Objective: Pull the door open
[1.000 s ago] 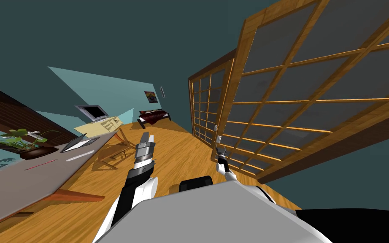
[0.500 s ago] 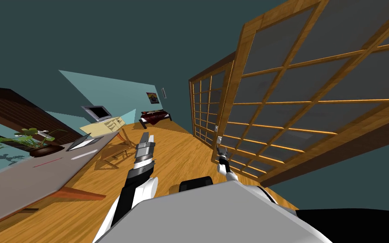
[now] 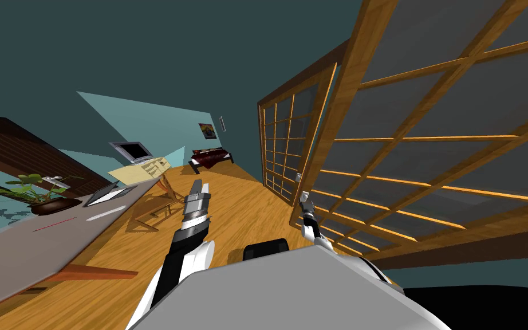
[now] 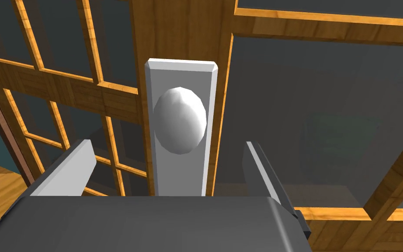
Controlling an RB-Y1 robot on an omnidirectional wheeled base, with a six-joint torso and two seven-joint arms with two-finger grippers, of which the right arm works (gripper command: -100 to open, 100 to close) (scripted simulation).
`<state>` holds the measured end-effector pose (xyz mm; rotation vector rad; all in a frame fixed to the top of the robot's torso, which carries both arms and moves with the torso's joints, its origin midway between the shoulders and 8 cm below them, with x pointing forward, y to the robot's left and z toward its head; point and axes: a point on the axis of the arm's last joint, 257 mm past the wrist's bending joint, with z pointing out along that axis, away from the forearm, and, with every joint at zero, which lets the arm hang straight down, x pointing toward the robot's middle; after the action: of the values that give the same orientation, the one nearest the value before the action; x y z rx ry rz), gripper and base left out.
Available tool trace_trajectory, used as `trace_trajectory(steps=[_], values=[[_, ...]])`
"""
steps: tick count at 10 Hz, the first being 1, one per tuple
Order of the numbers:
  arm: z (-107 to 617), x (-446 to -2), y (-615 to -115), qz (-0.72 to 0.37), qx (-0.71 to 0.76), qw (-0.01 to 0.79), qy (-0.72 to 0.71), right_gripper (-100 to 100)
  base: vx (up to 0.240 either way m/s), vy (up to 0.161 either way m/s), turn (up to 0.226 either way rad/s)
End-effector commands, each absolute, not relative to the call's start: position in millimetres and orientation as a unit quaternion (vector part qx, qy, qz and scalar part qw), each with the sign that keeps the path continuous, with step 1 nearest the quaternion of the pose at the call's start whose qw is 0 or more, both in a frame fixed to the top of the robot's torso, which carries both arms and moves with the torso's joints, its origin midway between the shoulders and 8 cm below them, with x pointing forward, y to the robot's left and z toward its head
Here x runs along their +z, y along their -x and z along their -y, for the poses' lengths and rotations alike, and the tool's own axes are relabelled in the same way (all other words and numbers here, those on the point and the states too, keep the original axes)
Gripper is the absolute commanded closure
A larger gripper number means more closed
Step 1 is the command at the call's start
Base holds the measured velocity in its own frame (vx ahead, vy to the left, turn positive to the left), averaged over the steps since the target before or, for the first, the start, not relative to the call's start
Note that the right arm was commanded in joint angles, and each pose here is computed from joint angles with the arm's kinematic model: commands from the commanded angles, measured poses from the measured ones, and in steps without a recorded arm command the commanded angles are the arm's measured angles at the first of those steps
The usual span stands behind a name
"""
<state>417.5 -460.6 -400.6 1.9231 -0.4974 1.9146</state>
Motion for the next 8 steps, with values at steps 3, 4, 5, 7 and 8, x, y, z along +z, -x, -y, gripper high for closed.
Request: trace_trajectory(steps=[3,4,5,7,8], values=[[486,-399,-404,0.182,0.681,0.193,-0.682,-100,0.115,0.001,0.031],[486,-399,-404,0.182,0.681,0.193,-0.682,-100,0.044,-0.006,0.001],[500,-398,-396,0.184,0.681,0.195,-0.682,-100,0.115,0.002,0.042],[500,-398,-397,0.183,0.68,0.196,-0.682,-100,0.097,-0.001,0.011],[500,-398,-397,0.183,0.68,0.196,-0.682,100,-0.013,0.003,0.005]])
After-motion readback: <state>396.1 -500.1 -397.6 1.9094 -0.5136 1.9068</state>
